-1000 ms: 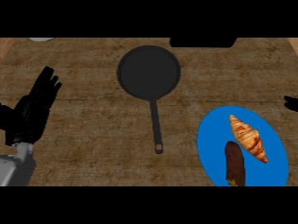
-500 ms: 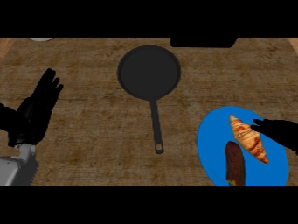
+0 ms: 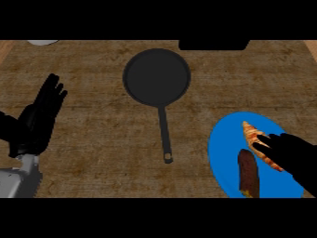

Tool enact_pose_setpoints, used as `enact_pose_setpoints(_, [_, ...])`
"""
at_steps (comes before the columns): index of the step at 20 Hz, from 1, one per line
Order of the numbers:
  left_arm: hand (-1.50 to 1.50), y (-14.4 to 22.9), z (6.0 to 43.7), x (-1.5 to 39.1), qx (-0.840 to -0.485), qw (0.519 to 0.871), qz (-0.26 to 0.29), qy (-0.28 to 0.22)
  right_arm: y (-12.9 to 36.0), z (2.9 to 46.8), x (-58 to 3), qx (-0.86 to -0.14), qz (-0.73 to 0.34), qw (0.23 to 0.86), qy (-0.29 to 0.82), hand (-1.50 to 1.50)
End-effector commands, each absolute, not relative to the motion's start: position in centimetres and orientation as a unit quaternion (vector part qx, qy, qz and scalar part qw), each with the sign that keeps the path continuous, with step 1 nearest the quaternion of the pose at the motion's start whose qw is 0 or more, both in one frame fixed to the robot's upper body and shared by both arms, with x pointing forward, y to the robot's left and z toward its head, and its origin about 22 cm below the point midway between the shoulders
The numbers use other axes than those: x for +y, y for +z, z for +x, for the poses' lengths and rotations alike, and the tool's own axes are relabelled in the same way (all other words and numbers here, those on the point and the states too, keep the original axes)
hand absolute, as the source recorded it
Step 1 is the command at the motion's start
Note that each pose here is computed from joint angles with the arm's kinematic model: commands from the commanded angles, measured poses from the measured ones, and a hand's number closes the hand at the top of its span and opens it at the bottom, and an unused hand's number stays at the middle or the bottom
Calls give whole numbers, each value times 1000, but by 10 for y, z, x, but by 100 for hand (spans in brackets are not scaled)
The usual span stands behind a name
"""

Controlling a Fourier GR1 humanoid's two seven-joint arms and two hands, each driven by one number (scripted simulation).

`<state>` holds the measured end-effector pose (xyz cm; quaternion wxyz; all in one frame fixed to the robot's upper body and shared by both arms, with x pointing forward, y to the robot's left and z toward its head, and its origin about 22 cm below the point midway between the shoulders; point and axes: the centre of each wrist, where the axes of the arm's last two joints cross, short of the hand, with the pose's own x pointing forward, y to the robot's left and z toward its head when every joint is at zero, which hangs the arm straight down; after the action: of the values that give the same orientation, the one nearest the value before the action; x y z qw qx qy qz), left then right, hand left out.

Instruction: Pick the sweet potato from the plate and place it in the pan

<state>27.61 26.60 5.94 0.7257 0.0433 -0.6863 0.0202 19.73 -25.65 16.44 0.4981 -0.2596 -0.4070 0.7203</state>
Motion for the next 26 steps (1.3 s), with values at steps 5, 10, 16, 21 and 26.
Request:
enact_pose_setpoints(5, [0, 59, 273, 274, -683, 728, 51, 21, 145, 207, -222, -416, -281, 484, 717, -150])
enact_pose_setpoints(10, [0, 61, 289, 269, -688, 724, 50, 20, 156, 198, -210, -387, -283, 487, 730, -150])
enact_pose_setpoints(16, [0, 66, 269, 276, -687, 725, 53, 7, 127, 216, -183, -365, -315, 498, 721, -150])
enact_pose_setpoints(21, [0, 59, 276, 272, -687, 726, 39, 16, 118, 211, -207, -373, -296, 510, 716, -150])
enact_pose_setpoints(26, [0, 59, 284, 277, -684, 728, 43, 24, 93, 232, -221, -348, -291, 510, 730, -150])
